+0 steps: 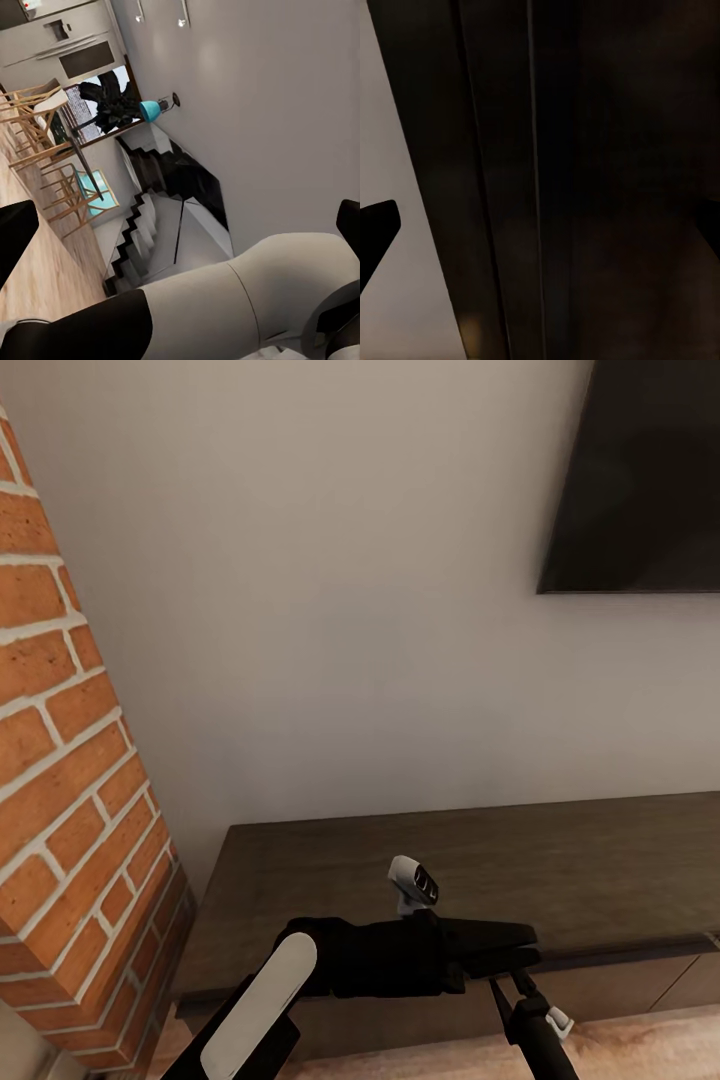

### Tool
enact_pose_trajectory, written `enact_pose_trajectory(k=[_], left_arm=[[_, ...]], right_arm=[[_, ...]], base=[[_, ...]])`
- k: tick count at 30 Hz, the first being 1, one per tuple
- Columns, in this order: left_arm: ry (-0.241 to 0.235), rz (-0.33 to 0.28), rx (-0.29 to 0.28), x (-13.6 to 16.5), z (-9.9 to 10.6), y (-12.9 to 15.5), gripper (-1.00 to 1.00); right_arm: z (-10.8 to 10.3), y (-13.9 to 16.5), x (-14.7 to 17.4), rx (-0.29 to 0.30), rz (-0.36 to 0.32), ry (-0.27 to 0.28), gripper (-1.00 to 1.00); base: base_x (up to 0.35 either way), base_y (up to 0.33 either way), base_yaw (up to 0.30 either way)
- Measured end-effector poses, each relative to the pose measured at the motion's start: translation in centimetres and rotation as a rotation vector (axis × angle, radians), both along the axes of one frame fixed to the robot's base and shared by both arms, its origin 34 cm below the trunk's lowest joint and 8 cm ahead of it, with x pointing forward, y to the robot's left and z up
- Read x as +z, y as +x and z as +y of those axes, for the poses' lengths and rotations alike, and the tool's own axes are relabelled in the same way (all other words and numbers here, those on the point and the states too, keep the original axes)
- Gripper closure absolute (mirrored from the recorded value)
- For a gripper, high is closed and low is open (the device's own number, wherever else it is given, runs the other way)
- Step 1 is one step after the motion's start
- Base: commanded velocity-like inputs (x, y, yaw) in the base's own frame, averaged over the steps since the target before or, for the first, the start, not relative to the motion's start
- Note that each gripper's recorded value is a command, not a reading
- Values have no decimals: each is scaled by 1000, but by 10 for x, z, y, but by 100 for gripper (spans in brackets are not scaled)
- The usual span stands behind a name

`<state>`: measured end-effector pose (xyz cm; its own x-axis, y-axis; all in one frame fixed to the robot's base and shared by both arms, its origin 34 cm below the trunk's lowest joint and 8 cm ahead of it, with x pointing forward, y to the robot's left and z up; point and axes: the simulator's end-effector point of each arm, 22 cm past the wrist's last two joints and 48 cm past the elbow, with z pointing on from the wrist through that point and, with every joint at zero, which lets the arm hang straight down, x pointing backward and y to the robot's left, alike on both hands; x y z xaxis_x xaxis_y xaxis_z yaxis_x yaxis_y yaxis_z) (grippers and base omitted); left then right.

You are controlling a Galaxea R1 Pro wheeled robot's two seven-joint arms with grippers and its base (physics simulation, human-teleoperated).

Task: Place each of the two pumpkins and all three candles from the living room inside a cabinet in the living room (use any cabinet), then make sure every cabinet is closed, and position the cauldron so it is next to a table in the living room.

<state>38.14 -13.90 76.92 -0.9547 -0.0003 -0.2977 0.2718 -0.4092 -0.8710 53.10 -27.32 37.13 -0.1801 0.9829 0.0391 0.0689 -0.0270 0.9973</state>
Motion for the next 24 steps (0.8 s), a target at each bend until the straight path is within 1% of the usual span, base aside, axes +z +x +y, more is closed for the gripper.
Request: enact_pose_trajectory(k=[6,10,24], left_arm=[[0,0,0,0,0,0,-100],[0,0,0,0,0,0,-100],[0,0,-1,0,0,0,-100]], right_arm=[[0,0,0,1,0,-1,-100],[0,6,3,0,-6,-5,-100],[-1,6,3,0,-6,-5,-100]], base=[[-12,0,0],[-66,0,0],[-5,0,0]])
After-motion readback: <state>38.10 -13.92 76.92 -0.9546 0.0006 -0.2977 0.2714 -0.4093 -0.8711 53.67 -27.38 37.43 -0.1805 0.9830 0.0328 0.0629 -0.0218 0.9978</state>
